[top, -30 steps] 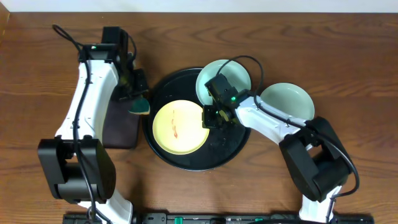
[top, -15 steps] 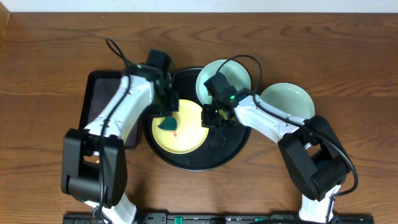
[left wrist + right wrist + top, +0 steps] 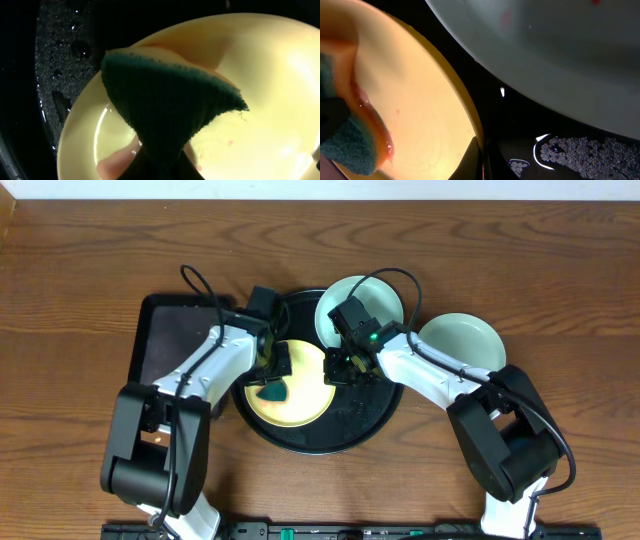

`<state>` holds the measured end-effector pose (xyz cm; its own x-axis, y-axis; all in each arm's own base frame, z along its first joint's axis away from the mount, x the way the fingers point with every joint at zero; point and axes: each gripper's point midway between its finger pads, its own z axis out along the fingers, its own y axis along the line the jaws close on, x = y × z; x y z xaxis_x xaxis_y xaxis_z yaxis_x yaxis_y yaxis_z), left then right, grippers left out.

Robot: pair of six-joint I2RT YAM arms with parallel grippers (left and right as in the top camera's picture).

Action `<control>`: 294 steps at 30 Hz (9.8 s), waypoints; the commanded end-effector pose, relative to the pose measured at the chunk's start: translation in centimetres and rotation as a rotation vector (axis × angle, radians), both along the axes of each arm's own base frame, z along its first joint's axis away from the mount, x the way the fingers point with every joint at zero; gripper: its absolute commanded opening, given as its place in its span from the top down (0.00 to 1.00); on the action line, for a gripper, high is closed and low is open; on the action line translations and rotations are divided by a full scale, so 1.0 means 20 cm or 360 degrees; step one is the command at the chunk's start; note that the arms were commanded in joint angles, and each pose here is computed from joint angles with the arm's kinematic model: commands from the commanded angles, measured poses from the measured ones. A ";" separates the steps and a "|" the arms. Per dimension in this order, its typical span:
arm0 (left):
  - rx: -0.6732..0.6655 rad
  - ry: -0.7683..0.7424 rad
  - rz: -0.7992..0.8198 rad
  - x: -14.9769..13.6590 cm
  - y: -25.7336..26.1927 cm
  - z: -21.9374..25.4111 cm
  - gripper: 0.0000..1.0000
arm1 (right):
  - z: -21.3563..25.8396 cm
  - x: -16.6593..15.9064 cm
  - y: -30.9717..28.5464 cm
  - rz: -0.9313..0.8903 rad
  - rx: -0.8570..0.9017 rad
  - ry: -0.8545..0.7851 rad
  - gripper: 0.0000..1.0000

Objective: Clean dirty plates on tray and stack at the side

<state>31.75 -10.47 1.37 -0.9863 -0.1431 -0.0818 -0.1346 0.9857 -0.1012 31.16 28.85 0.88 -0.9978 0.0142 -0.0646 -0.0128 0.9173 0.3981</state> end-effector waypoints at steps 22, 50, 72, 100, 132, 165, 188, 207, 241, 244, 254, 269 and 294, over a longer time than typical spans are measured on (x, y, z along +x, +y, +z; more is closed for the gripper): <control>0.0397 -0.0102 0.0218 0.00 0.17 -0.01 0.93 | -0.03 0.01 0.02 0.0004 0.0003 0.0022 0.99; 0.0096 -0.0410 0.0227 0.29 0.42 0.60 0.92 | 0.09 0.03 0.06 0.0182 0.0066 -0.0096 0.99; 0.0130 -0.0419 0.0499 0.22 0.73 0.68 0.93 | 0.89 0.07 -0.26 0.0238 -0.1158 -0.1365 0.99; 0.0130 -0.0413 0.0499 0.22 0.73 0.67 0.93 | 1.42 -0.15 -0.26 -0.0018 -0.1879 -0.2136 0.99; 0.0131 -0.0407 0.0498 0.21 0.73 0.67 0.93 | 0.87 0.11 -0.38 0.0211 0.0053 -0.0660 0.99; 0.0130 -0.0398 0.0498 0.21 0.73 0.67 0.93 | 0.39 0.15 -1.62 -0.0854 -0.0552 -0.0341 0.67; 0.0133 -0.0359 0.0496 0.18 0.73 0.66 0.93 | 0.54 0.72 -0.85 0.0017 -0.0181 -0.0626 0.41; 0.0134 -0.0360 0.0496 0.18 0.73 0.66 0.93 | 0.14 0.74 -0.72 0.0077 -0.0162 -0.0374 0.71; 0.0045 -0.0309 0.0384 0.15 0.58 0.62 0.93 | 0.02 0.27 -0.20 0.0266 -0.0109 0.0083 0.99; 0.0034 -0.0317 0.0271 0.16 0.46 0.61 0.93 | -0.05 0.25 -0.21 0.0295 -0.0131 0.0131 0.99; -0.0003 -0.0304 0.0023 0.23 0.13 0.47 0.93 | -0.08 0.24 -0.21 0.0302 -0.0140 0.0150 0.99; 0.0019 -0.0018 -0.0006 0.16 -0.17 0.09 0.93 | -0.08 0.24 -0.21 0.0301 -0.0140 0.0151 0.99; 0.0172 -0.0304 -0.0091 0.34 -0.21 0.07 0.93 | -0.08 0.24 -0.21 0.0300 -0.0141 0.0152 0.99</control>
